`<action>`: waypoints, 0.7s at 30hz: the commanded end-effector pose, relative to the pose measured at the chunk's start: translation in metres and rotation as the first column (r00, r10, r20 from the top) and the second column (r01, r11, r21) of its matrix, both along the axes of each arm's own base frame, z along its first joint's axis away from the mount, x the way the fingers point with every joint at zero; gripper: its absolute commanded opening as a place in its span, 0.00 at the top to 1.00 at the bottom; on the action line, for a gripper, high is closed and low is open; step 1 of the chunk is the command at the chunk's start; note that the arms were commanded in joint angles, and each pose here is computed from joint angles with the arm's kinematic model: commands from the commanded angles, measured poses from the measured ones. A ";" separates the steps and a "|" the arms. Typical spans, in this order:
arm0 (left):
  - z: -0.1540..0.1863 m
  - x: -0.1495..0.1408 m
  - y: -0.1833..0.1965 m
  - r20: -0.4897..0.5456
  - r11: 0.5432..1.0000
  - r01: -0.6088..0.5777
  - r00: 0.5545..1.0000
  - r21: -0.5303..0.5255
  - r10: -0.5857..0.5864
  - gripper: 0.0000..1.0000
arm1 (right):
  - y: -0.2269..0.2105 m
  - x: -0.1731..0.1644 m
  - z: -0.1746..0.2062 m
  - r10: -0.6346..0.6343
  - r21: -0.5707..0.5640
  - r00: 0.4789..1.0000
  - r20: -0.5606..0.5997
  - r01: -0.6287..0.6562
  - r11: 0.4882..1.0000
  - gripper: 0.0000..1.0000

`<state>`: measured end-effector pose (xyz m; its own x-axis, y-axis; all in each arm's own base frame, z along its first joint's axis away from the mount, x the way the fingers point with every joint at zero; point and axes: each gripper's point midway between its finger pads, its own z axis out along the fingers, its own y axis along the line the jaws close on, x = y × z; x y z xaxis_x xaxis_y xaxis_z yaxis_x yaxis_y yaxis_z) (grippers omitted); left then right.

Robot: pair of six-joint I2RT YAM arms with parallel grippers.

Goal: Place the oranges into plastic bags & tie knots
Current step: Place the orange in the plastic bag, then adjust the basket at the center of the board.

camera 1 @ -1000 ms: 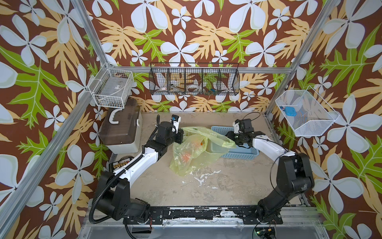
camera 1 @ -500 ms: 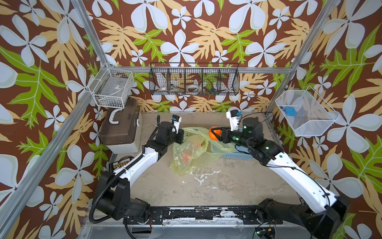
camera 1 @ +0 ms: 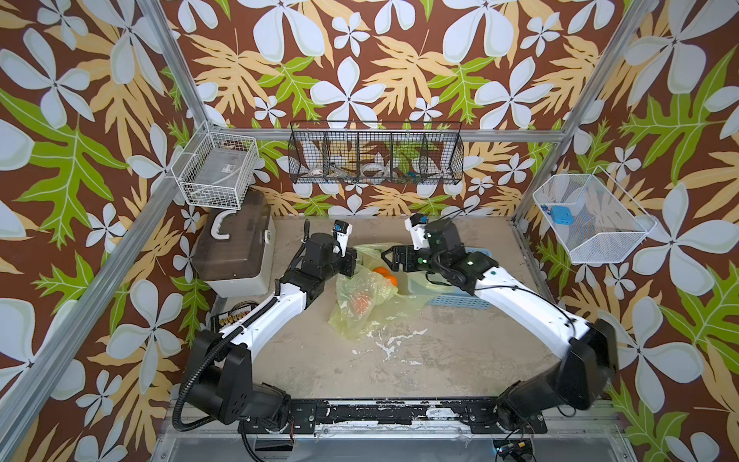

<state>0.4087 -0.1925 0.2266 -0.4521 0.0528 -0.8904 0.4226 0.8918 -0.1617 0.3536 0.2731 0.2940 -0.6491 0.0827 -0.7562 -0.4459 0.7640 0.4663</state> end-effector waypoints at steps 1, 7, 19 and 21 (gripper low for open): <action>0.005 0.006 0.006 0.023 0.999 -0.044 0.999 -0.002 0.044 1.00 | -0.031 -0.023 0.019 -0.029 0.003 0.998 0.055 0.029 1.000 0.06; 0.017 0.015 0.030 0.073 0.986 -0.165 0.984 0.019 0.163 1.00 | -0.112 -0.044 0.002 -0.244 0.080 0.970 0.005 0.242 0.967 0.09; 0.051 0.009 0.051 0.154 0.979 -0.202 0.968 0.002 0.200 1.00 | -0.090 -0.082 -0.158 -0.151 0.138 0.925 -0.349 0.210 0.968 0.57; 0.046 0.007 0.042 0.135 0.988 -0.152 0.979 -0.013 0.153 1.00 | -0.074 -0.074 -0.168 -0.125 0.142 0.919 -0.374 0.190 0.971 0.58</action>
<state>0.4167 -0.1410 0.2690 -0.3434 -0.0010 -0.9392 0.2468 0.9648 -0.0913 0.2603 0.1745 0.1083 -0.8639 0.2773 -0.4204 -0.0519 0.7812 0.6221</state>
